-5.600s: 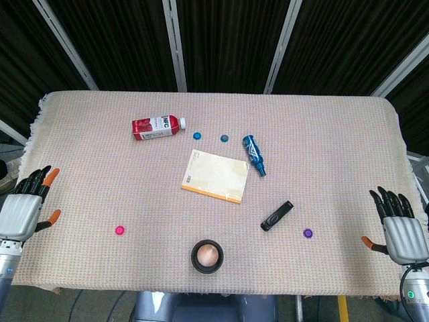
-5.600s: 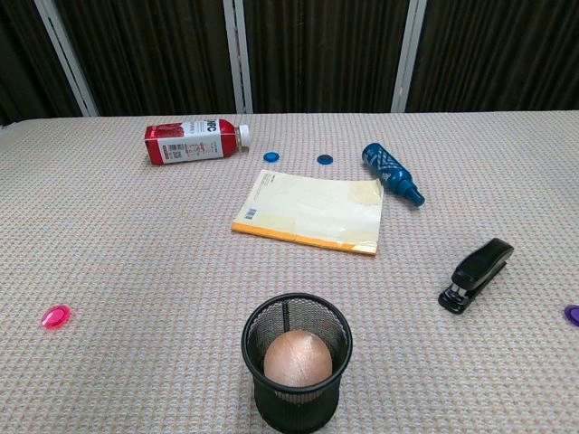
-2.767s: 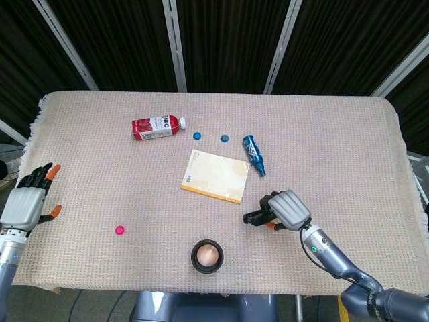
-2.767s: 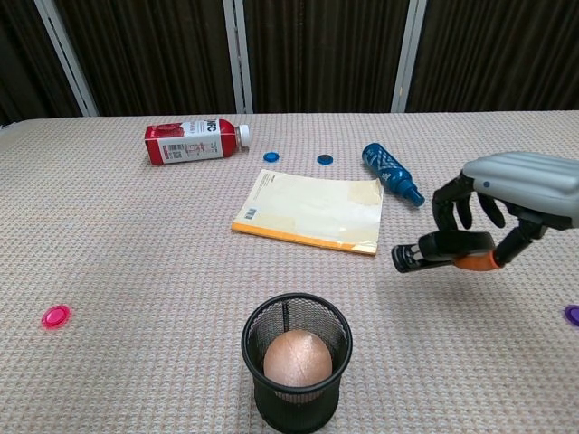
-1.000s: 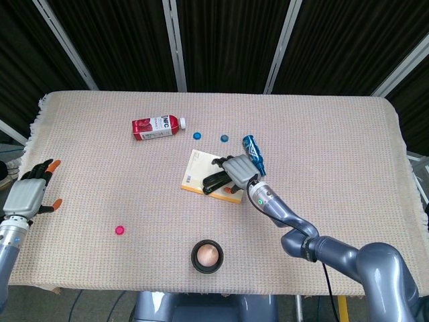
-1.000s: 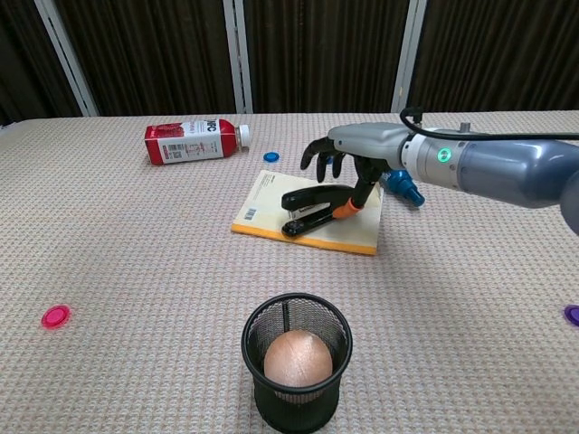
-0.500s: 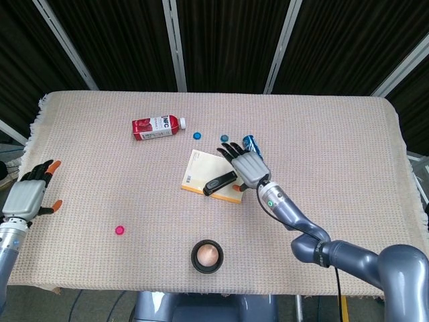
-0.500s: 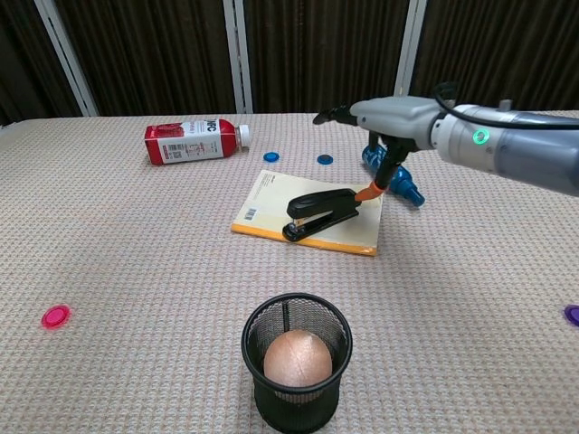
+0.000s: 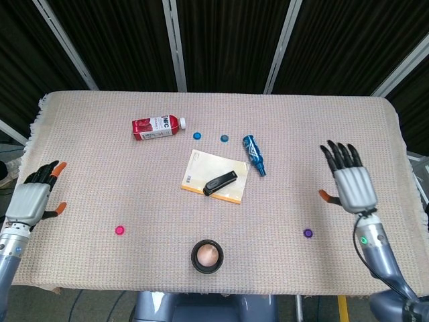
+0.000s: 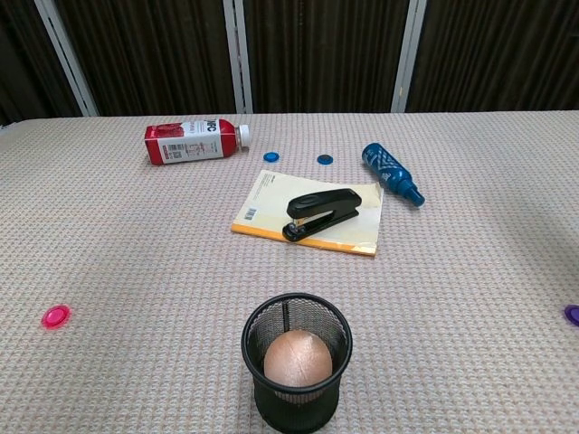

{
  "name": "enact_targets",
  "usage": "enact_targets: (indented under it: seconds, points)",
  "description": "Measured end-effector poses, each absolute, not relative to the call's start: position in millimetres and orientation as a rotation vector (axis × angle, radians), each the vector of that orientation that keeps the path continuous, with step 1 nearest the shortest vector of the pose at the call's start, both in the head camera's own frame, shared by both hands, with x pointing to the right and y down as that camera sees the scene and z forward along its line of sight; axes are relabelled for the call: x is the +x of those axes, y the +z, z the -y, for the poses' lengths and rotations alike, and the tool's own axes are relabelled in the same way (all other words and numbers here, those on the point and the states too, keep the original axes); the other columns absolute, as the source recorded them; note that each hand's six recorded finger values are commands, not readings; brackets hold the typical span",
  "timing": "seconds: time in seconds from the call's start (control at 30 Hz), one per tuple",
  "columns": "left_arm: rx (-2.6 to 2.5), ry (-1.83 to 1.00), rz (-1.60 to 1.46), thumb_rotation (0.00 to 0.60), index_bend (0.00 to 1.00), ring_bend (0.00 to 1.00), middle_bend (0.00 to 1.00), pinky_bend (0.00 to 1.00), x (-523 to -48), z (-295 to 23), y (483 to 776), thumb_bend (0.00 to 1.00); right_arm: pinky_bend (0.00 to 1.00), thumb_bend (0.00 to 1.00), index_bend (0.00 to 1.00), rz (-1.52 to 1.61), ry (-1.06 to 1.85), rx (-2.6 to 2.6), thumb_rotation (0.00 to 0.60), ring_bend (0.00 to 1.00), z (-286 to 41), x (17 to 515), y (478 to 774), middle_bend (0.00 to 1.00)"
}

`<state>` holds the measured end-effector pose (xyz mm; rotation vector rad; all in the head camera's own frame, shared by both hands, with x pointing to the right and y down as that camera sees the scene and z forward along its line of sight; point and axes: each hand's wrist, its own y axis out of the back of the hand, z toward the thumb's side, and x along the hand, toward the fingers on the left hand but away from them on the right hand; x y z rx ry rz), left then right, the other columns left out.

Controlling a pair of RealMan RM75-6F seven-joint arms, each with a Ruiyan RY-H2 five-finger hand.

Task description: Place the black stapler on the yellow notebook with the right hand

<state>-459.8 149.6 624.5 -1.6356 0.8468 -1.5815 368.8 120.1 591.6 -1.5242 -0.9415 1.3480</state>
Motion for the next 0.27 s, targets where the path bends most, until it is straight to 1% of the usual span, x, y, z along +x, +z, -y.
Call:
enact_targets:
  seconds: [0.17, 0.27]
  points:
    - [-1.625, -1.541, -0.843, 0.600, 0.05, 0.03, 0.00, 0.17, -452.7, -154.3, 617.3, 0.30, 0.00, 0.13, 0.00, 0.963, 1.501, -1.445, 0.600, 0.00, -163.2, 427.8, 597.5, 0.00]
    - [-1.622, -1.524, -0.840, 0.600, 0.05, 0.03, 0.00, 0.17, -449.9, -156.6, 614.5, 0.30, 0.00, 0.13, 0.00, 0.958, 1.558, -1.415, 0.600, 0.00, -177.0, 443.2, 598.3, 0.00]
